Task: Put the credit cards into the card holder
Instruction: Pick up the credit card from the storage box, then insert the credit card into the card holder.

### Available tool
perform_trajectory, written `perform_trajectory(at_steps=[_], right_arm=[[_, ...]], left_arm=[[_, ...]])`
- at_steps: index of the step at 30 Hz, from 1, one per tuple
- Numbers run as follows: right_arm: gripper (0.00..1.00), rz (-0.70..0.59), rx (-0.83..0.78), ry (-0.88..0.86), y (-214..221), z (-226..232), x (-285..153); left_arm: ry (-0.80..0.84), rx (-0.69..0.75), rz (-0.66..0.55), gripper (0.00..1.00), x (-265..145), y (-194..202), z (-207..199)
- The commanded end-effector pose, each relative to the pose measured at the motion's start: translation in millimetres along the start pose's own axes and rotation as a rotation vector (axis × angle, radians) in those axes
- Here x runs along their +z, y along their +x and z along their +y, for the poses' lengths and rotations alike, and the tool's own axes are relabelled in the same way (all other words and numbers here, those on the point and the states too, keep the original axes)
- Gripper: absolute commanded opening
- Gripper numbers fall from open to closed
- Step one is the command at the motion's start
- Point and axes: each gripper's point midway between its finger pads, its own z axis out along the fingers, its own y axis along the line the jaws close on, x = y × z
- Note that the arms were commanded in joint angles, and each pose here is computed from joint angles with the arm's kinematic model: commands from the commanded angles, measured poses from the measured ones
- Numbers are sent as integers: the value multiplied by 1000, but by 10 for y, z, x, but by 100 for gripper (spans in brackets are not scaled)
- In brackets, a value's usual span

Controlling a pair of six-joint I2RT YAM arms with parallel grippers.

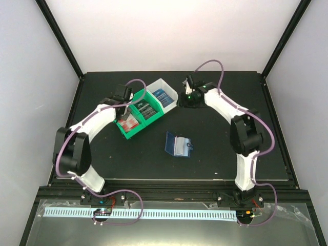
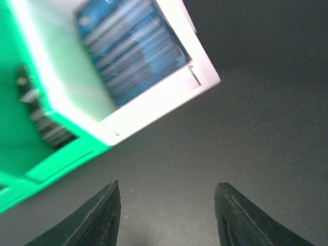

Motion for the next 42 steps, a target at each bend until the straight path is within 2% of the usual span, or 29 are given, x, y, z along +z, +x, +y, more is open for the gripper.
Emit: perform_trajectory(at_steps=[1, 7, 11, 15, 19, 22, 26, 29, 35, 42], right_arm=[[53, -63, -9, -85, -39, 229, -527], [65, -88, -17, -256, 192, 505, -1027], [71, -120, -29, -395, 425, 660, -1306], [69, -89, 31, -386, 761, 526, -1334], [59, 0, 103, -256, 1267, 170, -1128], [52, 32, 86, -203, 1577, 59, -948], [28, 91, 84, -137, 1856, -74, -658], [19, 91, 67, -138, 1934, -107, -536], [14, 108, 40, -150, 1925, -88, -346], [13, 96, 34, -163, 1866, -5, -252]], left_arm=[[57, -119, -3, 2, -505, 38, 84], [293, -189, -148, 2, -1370, -129, -240], [689, -240, -316, 1, -2157, -325, -700], [1038, -324, -400, 1, -2689, -380, -1114], [1192, -373, -353, 2, -2671, -248, -1504], [1237, -364, -335, 2, -2587, -168, -1783], [1248, -325, -274, 2, -2439, -77, -2162], [1218, -300, -216, 2, -2278, 5, -2397], [1069, -329, -80, 2, -1763, 166, -2605], [913, -350, -22, 2, -1438, 293, -2541]])
